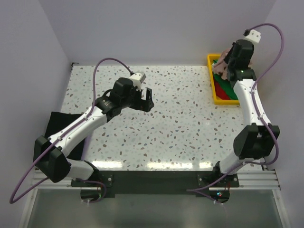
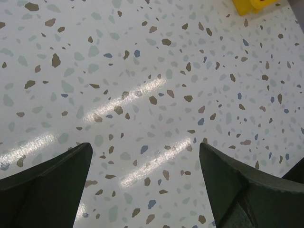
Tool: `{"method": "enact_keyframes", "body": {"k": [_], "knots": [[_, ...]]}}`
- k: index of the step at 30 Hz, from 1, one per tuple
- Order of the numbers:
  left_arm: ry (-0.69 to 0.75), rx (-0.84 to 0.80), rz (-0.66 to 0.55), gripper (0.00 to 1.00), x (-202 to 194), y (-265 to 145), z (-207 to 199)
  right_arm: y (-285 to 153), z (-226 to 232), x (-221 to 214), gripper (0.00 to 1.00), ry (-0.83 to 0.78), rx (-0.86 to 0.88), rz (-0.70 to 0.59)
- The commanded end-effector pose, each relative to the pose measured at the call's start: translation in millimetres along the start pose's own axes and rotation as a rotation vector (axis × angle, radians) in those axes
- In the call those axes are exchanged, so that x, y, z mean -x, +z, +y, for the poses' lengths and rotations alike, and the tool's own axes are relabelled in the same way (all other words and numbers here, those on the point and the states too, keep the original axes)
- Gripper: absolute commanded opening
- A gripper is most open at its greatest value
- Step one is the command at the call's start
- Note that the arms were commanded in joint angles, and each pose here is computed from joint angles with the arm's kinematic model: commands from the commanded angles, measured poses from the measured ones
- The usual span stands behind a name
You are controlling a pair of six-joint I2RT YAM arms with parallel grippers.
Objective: Fold and stack the t-shirts
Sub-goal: Grab the tshirt from the pile, then move the tshirt to the center of the board
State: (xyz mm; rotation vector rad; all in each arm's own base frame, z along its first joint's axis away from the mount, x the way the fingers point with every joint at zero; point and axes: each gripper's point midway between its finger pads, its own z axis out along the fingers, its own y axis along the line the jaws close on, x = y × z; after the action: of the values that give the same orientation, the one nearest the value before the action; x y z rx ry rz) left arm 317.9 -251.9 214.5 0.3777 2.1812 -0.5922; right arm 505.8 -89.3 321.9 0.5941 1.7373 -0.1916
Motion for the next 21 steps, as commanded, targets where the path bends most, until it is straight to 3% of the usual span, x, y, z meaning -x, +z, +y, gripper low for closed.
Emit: {"method": "enact_keyframes", "body": {"k": [1,9,12,15,18,21], "knots": [[-0.014,-0.013,-0.086,1.00,31,-11,-7,-75,67,91,0.00,0.007,0.252,-0.251],[-0.054,0.032,-0.155,1.00,54,-27,1,-187,146,131,0.00,0.167,0.668,-0.301],[-0.084,0.060,-0.189,1.00,62,-36,6,-214,167,117,0.00,0.188,0.765,-0.261],[-0.124,0.084,-0.211,1.00,64,-43,11,-211,171,78,0.00,0.211,0.776,-0.160],[-0.162,0.095,-0.201,1.00,56,-40,15,-183,162,3,0.09,0.226,0.696,0.002],[-0.200,0.074,-0.143,1.00,37,-25,14,-157,159,-84,0.42,0.204,0.647,0.191]]}}
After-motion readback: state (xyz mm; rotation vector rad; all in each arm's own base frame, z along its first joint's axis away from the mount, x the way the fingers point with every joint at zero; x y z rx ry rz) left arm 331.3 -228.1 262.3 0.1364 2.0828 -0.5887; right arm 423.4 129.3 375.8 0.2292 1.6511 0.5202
